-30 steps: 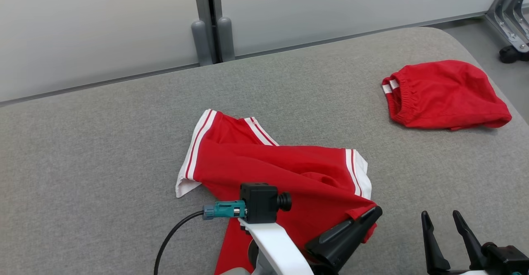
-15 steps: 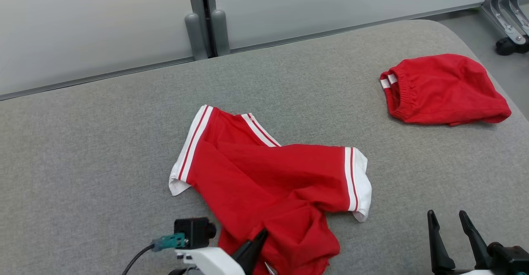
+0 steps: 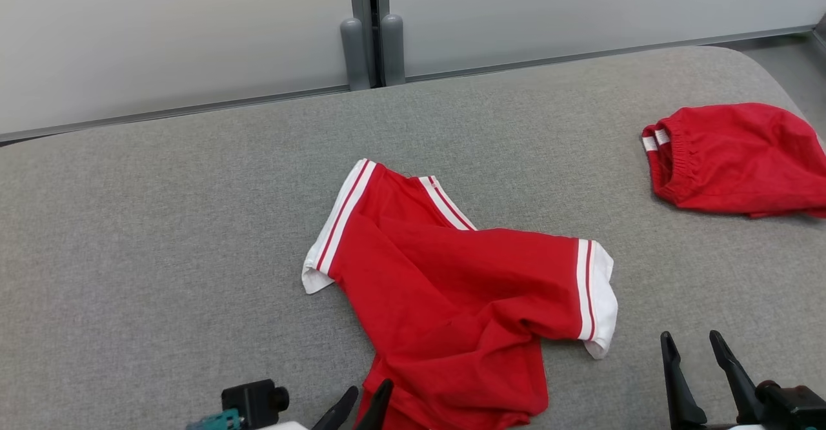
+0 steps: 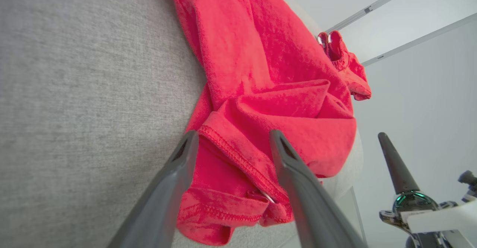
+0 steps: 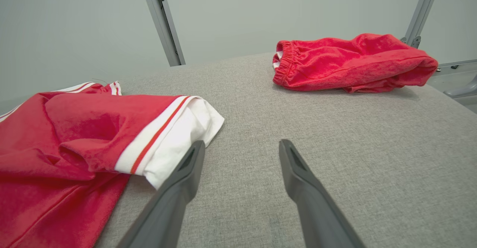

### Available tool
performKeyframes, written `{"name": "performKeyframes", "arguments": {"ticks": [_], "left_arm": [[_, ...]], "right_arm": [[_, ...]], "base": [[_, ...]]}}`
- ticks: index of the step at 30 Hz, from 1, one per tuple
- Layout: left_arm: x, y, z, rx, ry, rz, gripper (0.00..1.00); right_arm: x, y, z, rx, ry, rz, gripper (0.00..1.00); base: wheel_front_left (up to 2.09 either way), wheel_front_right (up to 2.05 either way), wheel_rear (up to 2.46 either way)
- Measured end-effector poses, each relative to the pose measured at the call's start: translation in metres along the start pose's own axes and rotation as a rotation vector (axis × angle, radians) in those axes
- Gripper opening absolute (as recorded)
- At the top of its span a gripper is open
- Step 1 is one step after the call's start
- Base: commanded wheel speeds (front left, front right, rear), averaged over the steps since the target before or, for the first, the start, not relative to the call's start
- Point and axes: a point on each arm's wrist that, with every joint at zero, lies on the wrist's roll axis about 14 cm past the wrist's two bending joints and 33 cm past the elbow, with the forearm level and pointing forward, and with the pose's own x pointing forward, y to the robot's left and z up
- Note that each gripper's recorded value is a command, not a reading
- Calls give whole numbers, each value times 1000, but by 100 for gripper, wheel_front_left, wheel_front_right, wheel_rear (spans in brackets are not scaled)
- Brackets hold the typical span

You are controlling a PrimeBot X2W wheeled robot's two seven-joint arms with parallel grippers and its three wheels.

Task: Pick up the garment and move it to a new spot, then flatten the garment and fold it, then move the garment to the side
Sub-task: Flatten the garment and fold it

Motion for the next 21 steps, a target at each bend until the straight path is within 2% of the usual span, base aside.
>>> {"name": "performKeyframes", "arguments": {"ticks": [4,6,9,15,18,19,20,21], "left_arm": [[-18,9,7,-25,-31,11,100],[-31,31,12,12,-34,77,100],[-35,43,4,70,14,109,100],[-20,24,-18,119,131,36,100],[-14,25,-31,120,188,38,100],[-13,28,-33,124,203,49,19],[-11,31,-35,133,212,59,0],[-10,34,-35,150,219,66,0]], "right_arm": [[-1,2,-2,-6,7,8,100],[-1,4,-6,-9,19,16,100],[2,11,-8,-13,28,40,100],[10,19,-6,-17,21,63,100],[12,19,-6,-19,22,63,100],[12,18,-6,-19,22,62,100],[12,18,-6,-19,22,59,100],[11,17,-6,-17,22,56,100]], "base": [[0,0,0],[0,0,0],[0,0,0],[0,0,0],[0,0,0],[0,0,0],[0,0,0],[0,0,0]]}}
